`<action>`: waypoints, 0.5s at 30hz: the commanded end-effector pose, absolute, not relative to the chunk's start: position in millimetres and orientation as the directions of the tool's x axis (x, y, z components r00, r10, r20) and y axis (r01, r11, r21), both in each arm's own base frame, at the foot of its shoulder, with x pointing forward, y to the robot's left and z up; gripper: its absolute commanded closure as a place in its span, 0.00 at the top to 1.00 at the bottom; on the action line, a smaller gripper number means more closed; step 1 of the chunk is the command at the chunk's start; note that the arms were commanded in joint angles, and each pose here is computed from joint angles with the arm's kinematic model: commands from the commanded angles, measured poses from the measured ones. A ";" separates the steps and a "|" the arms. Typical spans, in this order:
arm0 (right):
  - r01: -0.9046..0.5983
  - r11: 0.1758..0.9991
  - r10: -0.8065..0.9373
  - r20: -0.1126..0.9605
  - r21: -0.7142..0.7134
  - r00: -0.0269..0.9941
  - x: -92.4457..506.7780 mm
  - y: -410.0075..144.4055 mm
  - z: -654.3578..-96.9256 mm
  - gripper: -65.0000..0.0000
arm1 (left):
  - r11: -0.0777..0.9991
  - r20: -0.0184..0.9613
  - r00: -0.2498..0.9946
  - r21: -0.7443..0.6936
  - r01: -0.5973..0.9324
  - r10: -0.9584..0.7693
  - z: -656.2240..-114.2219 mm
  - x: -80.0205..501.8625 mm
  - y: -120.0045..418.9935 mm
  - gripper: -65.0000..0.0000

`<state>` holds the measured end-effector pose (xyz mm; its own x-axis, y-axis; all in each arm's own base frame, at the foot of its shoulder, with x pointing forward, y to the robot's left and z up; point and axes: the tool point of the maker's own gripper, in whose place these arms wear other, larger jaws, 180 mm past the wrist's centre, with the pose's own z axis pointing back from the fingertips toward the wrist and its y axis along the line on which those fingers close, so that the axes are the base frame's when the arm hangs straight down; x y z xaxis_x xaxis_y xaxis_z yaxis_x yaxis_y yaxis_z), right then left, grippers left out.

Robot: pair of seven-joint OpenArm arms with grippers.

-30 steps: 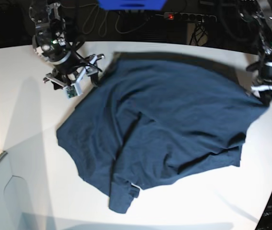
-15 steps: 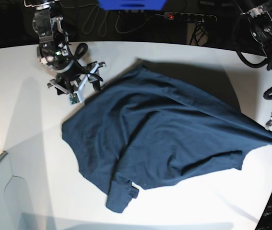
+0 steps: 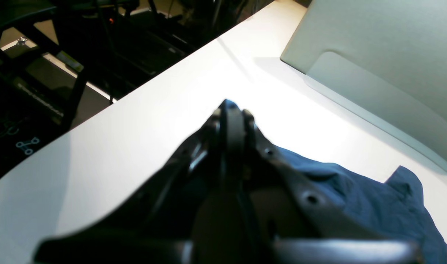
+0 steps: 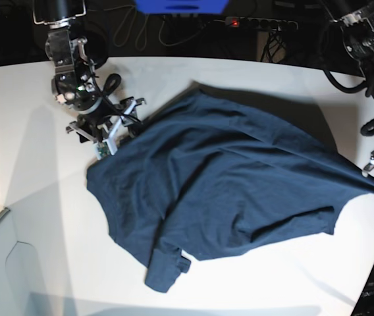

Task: Layout the t-shirt on the table in an organized manner, then fold the t-shirt properly
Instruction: 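Drag the shirt corner with the right gripper away from the left gripper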

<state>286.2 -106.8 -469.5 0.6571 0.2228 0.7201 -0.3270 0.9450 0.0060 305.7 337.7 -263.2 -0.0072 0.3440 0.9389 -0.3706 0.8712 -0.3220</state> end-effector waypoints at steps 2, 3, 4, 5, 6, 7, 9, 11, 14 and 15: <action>-0.333 0.943 0.218 0.752 0.001 0.622 301.6 -106.4 -458.2 0.63 | 0.879 0.946 -0.060 -0.318 -0.355 0.317 -245.0 308.9 341.5 0.00; -0.333 0.943 0.219 0.747 0.004 0.628 301.8 -106.4 -461.0 0.63 | 0.879 0.946 -0.060 -0.318 -0.355 0.317 -245.0 308.9 341.5 0.00; -0.331 0.944 0.218 0.748 0.003 0.627 306.7 -107.0 -460.9 0.63 | 0.879 0.946 -0.060 -0.318 -0.355 0.317 -245.0 308.9 341.5 0.00; -0.329 0.944 0.217 0.743 0.005 0.633 308.1 -107.7 -463.7 0.63 | 0.880 0.947 -0.060 -0.316 -0.354 0.316 -244.6 309.0 341.8 0.00; -0.328 0.945 0.217 0.738 0.007 0.639 309.2 -108.4 -466.4 0.63 | 0.883 0.950 -0.060 -0.308 -0.353 0.307 -242.6 309.2 343.7 0.00; -0.326 0.945 0.216 0.734 0.008 0.644 310.1 -108.9 -468.5 0.63 | 0.884 0.951 -0.060 -0.305 -0.354 0.303 -241.7 309.3 344.8 0.00; -0.326 0.945 0.216 0.730 0.010 0.648 309.3 -109.2 -470.5 0.63 | 0.881 0.949 -0.048 -0.307 -0.361 0.311 -247.8 309.0 346.5 0.00; -0.335 0.942 0.218 0.731 0.015 0.646 308.9 -106.2 -470.3 0.61 | 0.880 0.950 -0.038 -0.301 -0.367 0.309 -251.1 308.6 350.4 0.00; -0.462 0.885 0.275 0.730 0.063 0.626 299.0 -77.8 -471.1 0.47 | 0.876 0.949 -0.030 -0.303 -0.374 0.315 -256.3 308.2 352.2 0.00; -0.508 0.858 0.294 0.736 0.078 0.610 298.7 -68.3 -468.5 0.39 | 0.876 0.948 -0.029 -0.303 -0.375 0.316 -256.9 308.1 352.4 0.00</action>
